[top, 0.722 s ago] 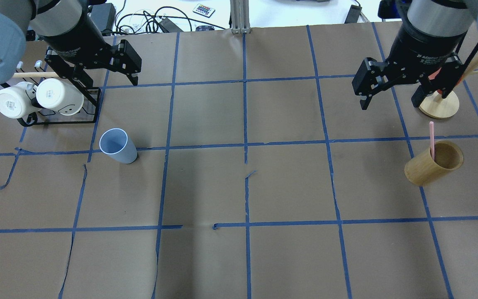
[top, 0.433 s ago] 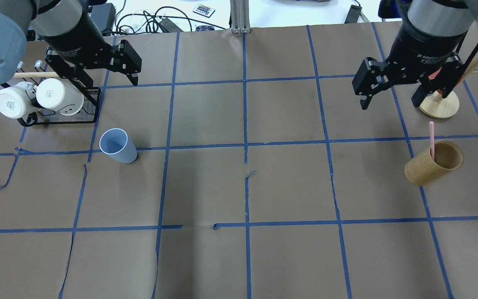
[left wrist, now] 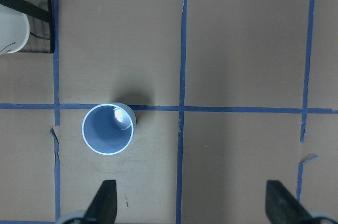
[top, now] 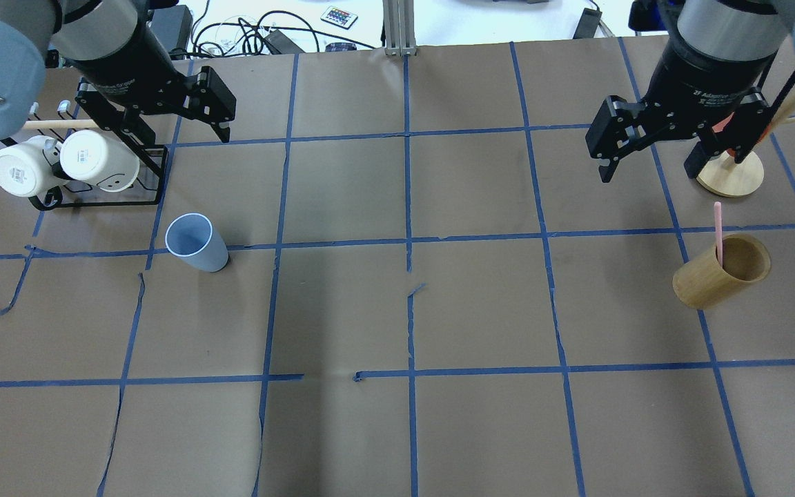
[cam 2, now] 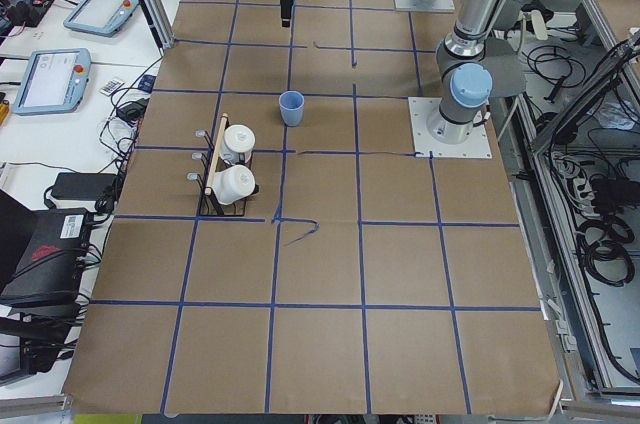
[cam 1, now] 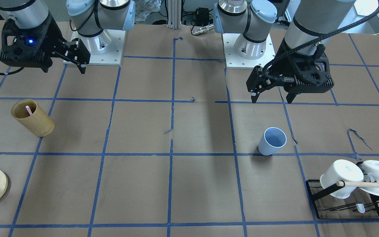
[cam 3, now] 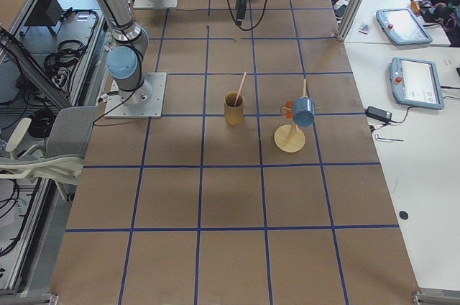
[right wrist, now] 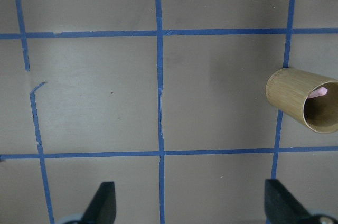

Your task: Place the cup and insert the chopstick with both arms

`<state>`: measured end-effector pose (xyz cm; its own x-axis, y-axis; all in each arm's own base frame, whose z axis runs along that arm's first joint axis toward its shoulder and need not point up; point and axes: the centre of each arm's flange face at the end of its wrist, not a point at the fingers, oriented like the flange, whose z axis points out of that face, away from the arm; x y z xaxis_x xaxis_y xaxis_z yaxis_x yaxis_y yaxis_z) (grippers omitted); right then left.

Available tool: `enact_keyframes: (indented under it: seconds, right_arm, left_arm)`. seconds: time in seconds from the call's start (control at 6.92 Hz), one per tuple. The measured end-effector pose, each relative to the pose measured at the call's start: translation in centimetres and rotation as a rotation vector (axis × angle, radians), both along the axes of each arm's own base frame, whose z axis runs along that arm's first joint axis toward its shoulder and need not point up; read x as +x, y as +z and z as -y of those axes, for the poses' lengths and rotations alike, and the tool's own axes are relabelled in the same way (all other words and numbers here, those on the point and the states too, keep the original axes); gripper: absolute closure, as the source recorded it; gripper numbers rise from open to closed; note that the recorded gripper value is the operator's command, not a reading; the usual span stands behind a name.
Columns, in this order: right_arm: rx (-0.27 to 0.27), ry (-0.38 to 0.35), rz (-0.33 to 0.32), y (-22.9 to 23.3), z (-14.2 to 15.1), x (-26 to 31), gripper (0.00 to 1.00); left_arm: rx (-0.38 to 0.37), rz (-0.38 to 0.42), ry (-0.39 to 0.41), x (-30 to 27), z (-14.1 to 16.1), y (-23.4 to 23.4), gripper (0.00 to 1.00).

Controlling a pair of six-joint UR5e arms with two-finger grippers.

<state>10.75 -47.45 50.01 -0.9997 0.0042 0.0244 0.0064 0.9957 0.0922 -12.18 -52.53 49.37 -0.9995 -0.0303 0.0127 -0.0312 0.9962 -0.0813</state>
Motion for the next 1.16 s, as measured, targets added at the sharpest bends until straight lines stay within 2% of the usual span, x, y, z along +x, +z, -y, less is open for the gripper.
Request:
enact_keyframes:
  seconds: [1.16]
  right_arm:
    - [0.018,-0.005,-0.004,-0.34,0.0,-0.18,0.0]
  left_arm:
    - [-0.001,0.001,-0.003,0.22,0.04,-0.01,0.0]
